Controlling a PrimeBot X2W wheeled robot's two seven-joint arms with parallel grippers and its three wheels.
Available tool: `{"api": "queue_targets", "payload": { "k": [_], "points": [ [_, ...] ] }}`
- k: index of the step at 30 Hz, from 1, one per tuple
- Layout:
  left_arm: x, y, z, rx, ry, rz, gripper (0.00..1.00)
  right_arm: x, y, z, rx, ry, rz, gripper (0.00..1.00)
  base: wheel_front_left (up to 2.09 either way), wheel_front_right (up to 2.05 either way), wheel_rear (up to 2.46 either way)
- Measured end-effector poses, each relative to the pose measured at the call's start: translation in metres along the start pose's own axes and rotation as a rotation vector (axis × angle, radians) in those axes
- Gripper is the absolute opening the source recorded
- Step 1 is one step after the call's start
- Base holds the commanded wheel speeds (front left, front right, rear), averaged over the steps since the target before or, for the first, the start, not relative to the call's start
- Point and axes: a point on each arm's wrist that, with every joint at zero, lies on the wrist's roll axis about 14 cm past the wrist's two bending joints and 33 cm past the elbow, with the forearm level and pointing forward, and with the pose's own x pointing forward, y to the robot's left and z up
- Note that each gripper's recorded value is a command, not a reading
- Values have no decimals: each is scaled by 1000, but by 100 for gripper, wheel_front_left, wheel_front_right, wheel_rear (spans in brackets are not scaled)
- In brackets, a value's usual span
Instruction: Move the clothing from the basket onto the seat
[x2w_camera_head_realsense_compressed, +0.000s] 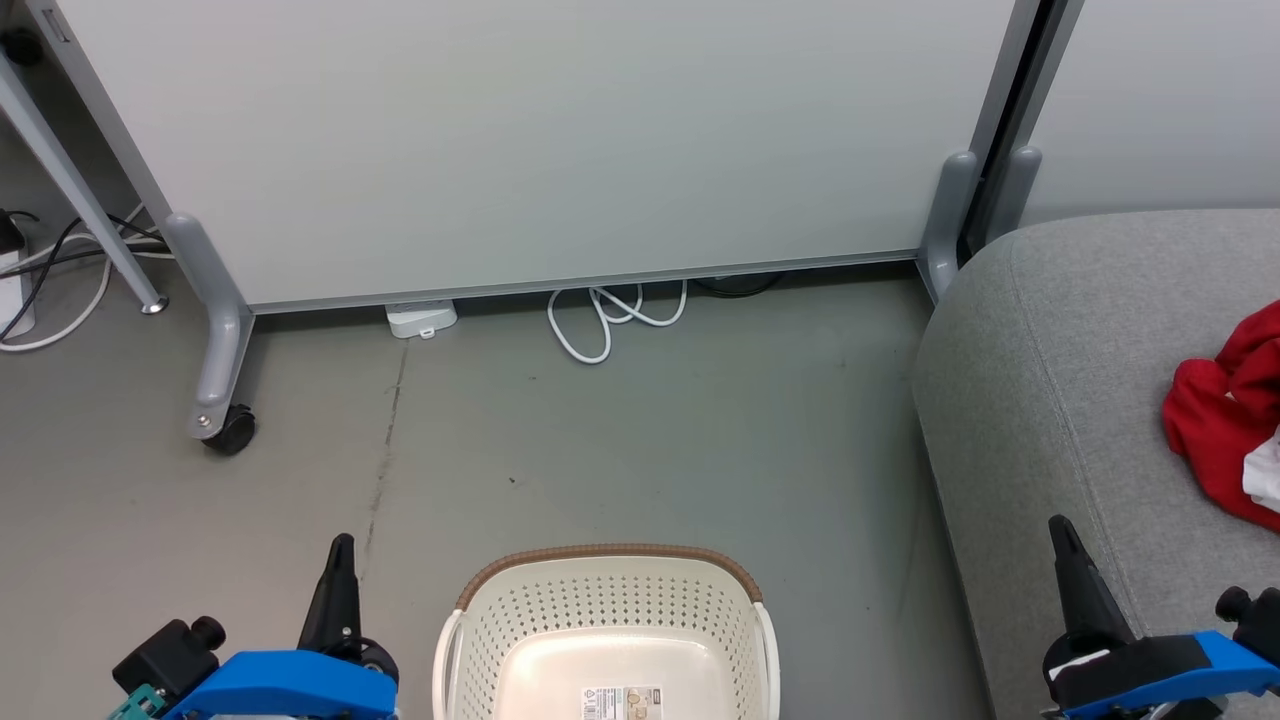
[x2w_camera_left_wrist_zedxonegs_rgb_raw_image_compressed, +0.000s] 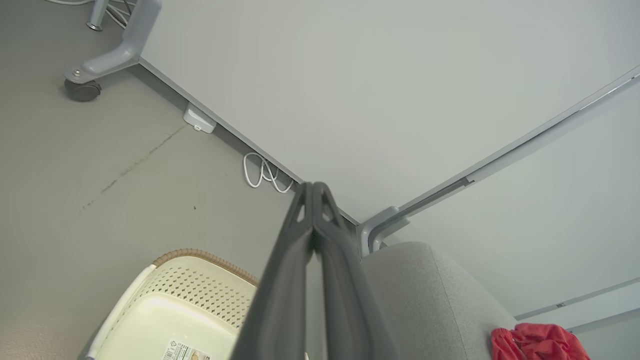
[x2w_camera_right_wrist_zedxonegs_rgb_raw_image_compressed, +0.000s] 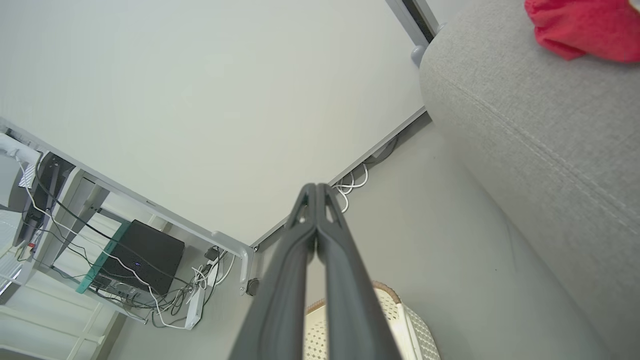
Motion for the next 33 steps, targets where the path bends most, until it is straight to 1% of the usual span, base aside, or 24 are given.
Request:
{"api": "queue_targets", "payload": {
  "k": [14, 33],
  "points": [
    [6, -4, 12, -163, -21, -7, 0, 3, 3, 6, 178, -14, 10, 0, 0, 0, 0],
    [12, -12, 25, -356, -41, -33, 0, 6, 7, 15, 381, -36, 32, 0, 0, 0, 0]
  ]
}}
